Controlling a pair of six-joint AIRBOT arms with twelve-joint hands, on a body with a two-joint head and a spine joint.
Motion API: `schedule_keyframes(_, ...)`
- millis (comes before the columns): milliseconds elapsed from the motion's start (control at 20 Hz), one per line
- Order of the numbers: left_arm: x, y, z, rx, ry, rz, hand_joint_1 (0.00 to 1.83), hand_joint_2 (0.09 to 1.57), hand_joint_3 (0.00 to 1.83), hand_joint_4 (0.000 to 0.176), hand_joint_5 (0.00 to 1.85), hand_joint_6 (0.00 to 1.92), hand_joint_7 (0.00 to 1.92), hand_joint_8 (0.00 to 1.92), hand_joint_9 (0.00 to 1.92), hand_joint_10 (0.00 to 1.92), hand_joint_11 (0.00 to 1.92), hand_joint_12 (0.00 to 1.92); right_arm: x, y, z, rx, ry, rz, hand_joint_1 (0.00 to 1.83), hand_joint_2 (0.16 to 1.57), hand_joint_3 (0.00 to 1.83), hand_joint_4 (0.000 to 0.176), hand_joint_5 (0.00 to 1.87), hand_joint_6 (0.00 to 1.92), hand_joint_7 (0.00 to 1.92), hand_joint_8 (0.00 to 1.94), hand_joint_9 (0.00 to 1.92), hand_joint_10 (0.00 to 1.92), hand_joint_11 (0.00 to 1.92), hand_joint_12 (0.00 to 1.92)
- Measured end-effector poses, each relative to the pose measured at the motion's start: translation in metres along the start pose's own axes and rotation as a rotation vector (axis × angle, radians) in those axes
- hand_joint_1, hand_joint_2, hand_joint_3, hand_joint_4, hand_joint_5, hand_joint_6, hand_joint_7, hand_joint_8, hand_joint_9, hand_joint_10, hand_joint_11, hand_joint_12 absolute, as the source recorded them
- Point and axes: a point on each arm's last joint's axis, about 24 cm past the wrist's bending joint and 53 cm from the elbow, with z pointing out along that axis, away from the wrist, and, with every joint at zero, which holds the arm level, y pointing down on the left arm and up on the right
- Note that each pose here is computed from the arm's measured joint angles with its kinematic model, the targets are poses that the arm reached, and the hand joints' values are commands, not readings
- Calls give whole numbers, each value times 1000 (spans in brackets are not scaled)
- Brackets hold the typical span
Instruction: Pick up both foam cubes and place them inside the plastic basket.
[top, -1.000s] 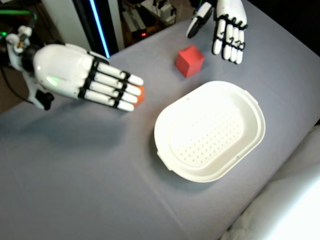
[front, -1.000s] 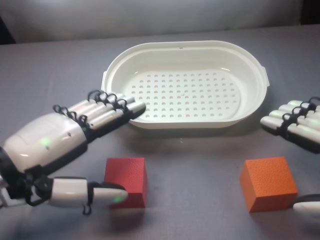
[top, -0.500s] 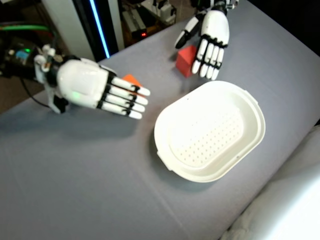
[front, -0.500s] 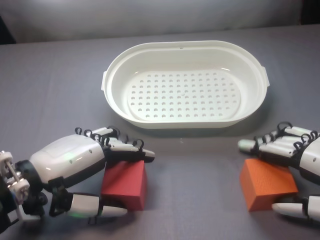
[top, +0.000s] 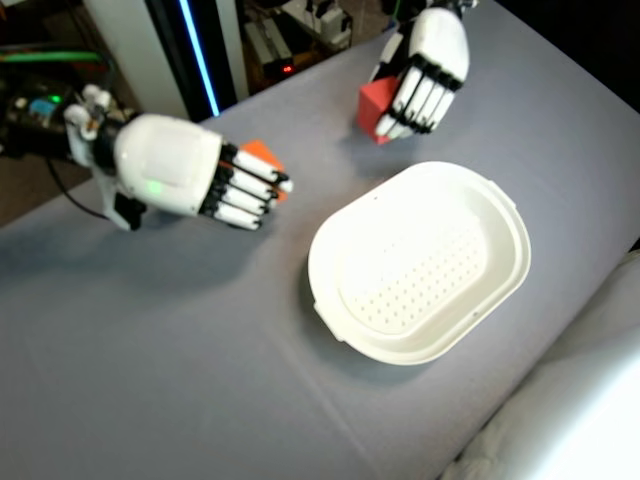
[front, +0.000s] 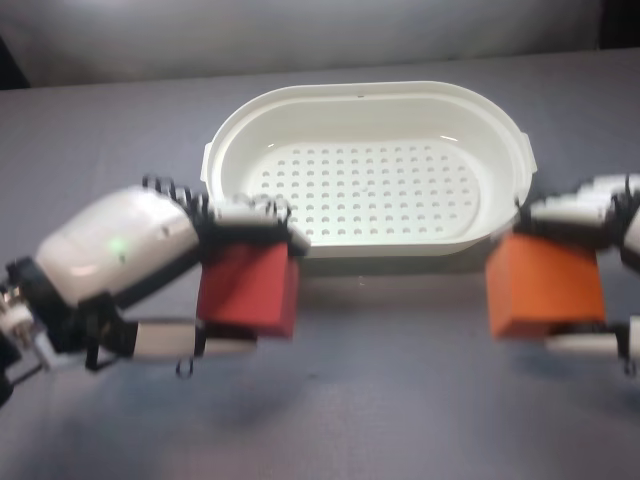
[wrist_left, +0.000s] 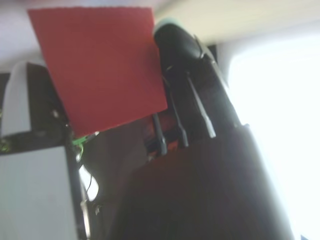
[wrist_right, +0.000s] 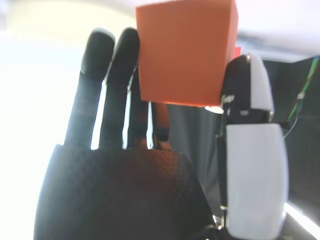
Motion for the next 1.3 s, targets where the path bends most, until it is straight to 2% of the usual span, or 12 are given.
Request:
schedule_keyframes(350, -48, 34, 66, -83, -126, 25, 1361, 1182, 0, 0, 696, 1252, 885, 1136, 853, 1389, 746, 1509, -34, -30, 59, 60, -111, -4, 1325, 1271, 0, 0, 567, 1453, 710, 1434, 691, 1594, 579, 1687)
schedule_keyframes(400, -52, 37, 77, -95, -133, 22, 1224, 1216, 2, 0, 675, 1286, 872, 1305, 856, 1392, 784, 1785, -37, -35, 70, 72, -114, -2, 1148, 1329, 1, 0, 480, 1587, 705, 1522, 600, 1392, 548, 1723)
schedule_keyframes(500, -53, 42, 88, -117, -132, 22, 786, 1197, 0, 0, 143, 688, 145, 527, 74, 779, 79, 1843, -39, -43, 85, 98, -111, 2, 312, 1317, 0, 26, 23, 430, 219, 393, 184, 894, 34, 1631)
schedule_keyframes(550, -51, 46, 89, -137, -123, 31, 623, 1146, 0, 21, 28, 258, 28, 105, 14, 155, 15, 1819, -37, -47, 88, 116, -98, -9, 74, 1251, 0, 108, 4, 85, 43, 78, 36, 476, 6, 1333)
schedule_keyframes(600, -49, 51, 89, -159, -112, 43, 623, 1146, 0, 21, 28, 258, 28, 105, 14, 155, 15, 1819, -33, -49, 89, 126, -86, -15, 74, 1251, 0, 108, 4, 85, 43, 78, 36, 476, 6, 1333)
schedule_keyframes(650, -48, 56, 88, -181, -108, 46, 539, 1026, 18, 128, 0, 9, 0, 3, 0, 5, 0, 214, -31, -49, 90, 133, -73, -25, 41, 1191, 0, 165, 0, 2, 1, 2, 0, 18, 0, 1414)
schedule_keyframes(800, -49, 56, 88, -180, -111, 46, 496, 978, 0, 175, 0, 0, 0, 0, 0, 0, 0, 1, -30, -49, 92, 134, -69, -29, 84, 1130, 0, 176, 0, 0, 0, 0, 0, 0, 0, 1910)
schedule_keyframes(1000, -45, 58, 73, -190, -102, 42, 493, 973, 0, 176, 0, 0, 0, 0, 0, 0, 0, 0, -27, -39, 88, 121, -67, -9, 67, 1139, 0, 176, 0, 0, 0, 0, 0, 0, 0, 1049)
schedule_keyframes(1050, -50, 54, 66, -185, -107, 49, 514, 1042, 5, 135, 0, 0, 0, 0, 0, 0, 0, 0, -32, -27, 84, 96, -82, -7, 98, 1172, 6, 161, 0, 0, 0, 0, 0, 0, 0, 57)
schedule_keyframes(1150, -66, 40, 53, -149, -146, 57, 515, 1128, 36, 118, 0, 0, 0, 0, 0, 0, 0, 0, -47, -10, 70, 50, -121, -39, 94, 1194, 12, 165, 0, 0, 0, 0, 0, 0, 0, 1)
schedule_keyframes(1250, -84, 27, 27, -102, -225, 47, 520, 1278, 15, 53, 0, 0, 0, 0, 0, 0, 2, 2, -68, 3, 48, 13, -200, -50, 62, 1227, 21, 143, 0, 0, 0, 0, 0, 0, 0, 0)
schedule_keyframes(1300, -86, 23, 18, -83, -253, 32, 589, 1320, 20, 66, 0, 0, 0, 0, 0, 0, 19, 12, -71, 5, 40, 7, -215, -52, 97, 1227, 16, 151, 0, 0, 0, 0, 0, 0, 0, 0)
